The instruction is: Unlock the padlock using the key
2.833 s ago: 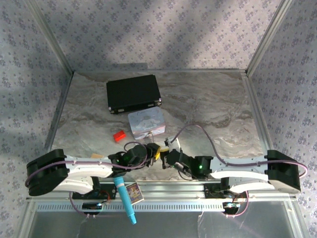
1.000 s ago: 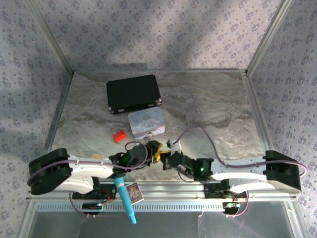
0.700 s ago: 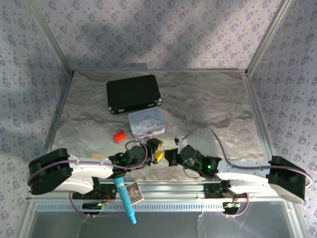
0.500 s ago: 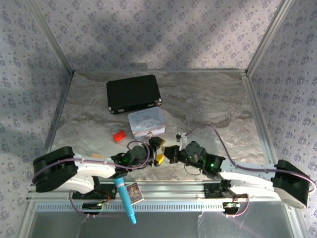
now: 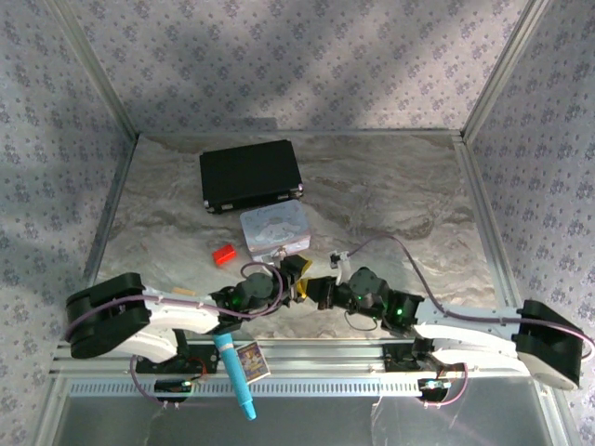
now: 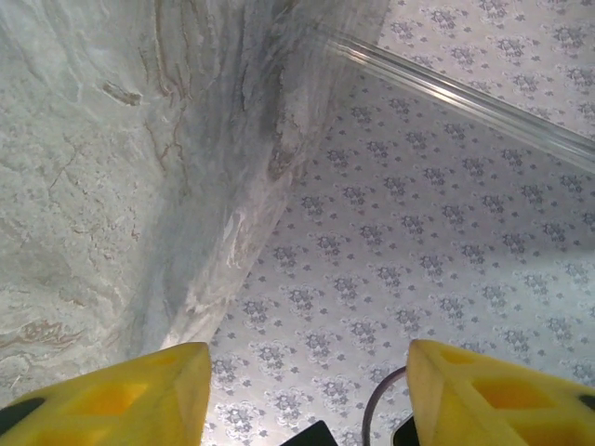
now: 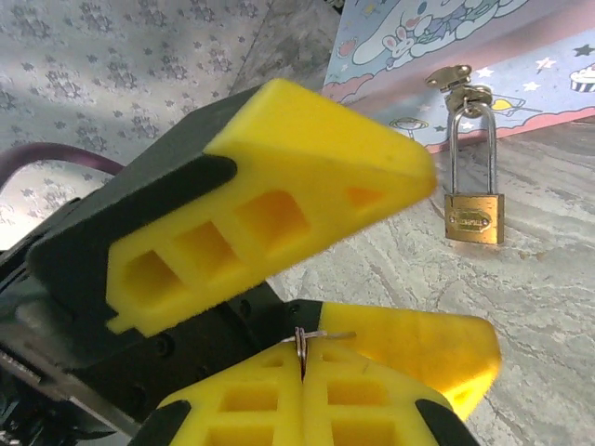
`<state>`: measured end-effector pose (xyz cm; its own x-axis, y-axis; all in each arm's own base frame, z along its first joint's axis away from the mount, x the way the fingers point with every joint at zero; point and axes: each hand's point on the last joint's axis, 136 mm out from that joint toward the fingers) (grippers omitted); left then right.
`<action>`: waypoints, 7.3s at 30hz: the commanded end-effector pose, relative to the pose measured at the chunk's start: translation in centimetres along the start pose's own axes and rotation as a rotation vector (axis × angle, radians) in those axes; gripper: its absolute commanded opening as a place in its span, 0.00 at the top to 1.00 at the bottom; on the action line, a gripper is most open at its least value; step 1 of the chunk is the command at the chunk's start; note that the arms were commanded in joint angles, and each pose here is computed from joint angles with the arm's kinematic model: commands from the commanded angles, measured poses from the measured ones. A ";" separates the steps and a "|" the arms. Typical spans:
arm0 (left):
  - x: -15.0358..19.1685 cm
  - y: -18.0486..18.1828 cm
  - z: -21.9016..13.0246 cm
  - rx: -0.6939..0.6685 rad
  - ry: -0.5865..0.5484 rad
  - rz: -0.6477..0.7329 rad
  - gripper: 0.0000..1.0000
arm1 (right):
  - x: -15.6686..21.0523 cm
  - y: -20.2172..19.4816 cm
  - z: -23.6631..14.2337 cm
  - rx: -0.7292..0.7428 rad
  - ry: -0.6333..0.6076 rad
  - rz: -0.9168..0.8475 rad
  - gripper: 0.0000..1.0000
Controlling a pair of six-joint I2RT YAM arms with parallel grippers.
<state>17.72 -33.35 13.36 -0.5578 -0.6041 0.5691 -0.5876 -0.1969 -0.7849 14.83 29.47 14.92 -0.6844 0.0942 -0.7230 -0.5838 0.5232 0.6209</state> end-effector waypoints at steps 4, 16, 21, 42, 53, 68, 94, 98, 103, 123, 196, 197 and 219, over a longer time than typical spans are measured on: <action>0.6 -1.0 0.2 0.055 0.019 -0.012 0.55 | -0.6 -0.8 -0.8 0.013 -0.009 0.035 1.00; -1.1 -0.6 -1.1 0.010 -0.068 0.041 0.88 | -0.3 -1.5 -1.4 0.027 -0.002 0.039 1.00; -1.0 -1.3 -1.6 0.009 -0.087 0.088 1.00 | -0.2 -1.2 -1.1 0.010 0.015 0.023 1.00; 4.7 -10.1 -6.6 0.056 0.202 1.123 1.00 | -9.3 5.1 -3.8 -0.438 -0.094 -0.061 0.15; 6.3 -12.0 -7.9 0.209 0.242 1.069 1.00 | -9.2 9.9 -2.9 -0.590 -0.046 -0.140 0.46; 6.4 -12.2 -8.0 0.224 0.244 1.047 1.00 | -8.9 9.7 -1.9 -0.549 -0.080 -0.140 0.76; -1.4 -11.4 -9.1 -0.072 -0.134 1.040 0.17 | -3.9 1.6 0.4 -0.211 0.106 -0.040 1.00; -5.4 -8.9 -9.1 -0.322 -0.272 1.073 0.19 | -2.4 -3.0 0.7 -0.013 0.192 0.028 1.00; -7.1 -6.1 -6.8 -0.473 -0.271 1.089 0.00 | -1.1 -6.7 0.4 0.171 0.242 0.073 1.00; -12.0 -1.2 1.9 -0.563 -0.258 1.089 0.27 | 1.1 -6.9 1.5 0.172 0.286 0.059 1.00; -10.5 0.2 3.0 -0.075 -0.211 0.506 1.00 | 3.2 -7.3 5.5 -0.252 0.366 0.671 1.00; -10.4 0.1 3.1 -0.067 -0.210 0.517 1.00 | 3.3 -7.4 5.5 -0.250 0.366 0.675 1.00; -10.7 0.8 3.1 -0.089 -0.224 0.491 1.00 | 2.4 -9.2 4.9 -0.259 0.303 0.679 1.00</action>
<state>26.17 -28.59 6.37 -0.6207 -0.7837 -0.0220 -0.2876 0.2537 -0.9235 20.83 29.05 5.76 -0.9948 0.0827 -0.0595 -0.0383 0.2371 0.9707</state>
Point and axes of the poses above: each hand's point on the last joint's axis, 136 mm out from that joint toward the fingers, its own z axis out along the fingers, its own y axis along the line the jaws close on, x = y × z, and after that the axes turned 12 degrees about -z, right-handed
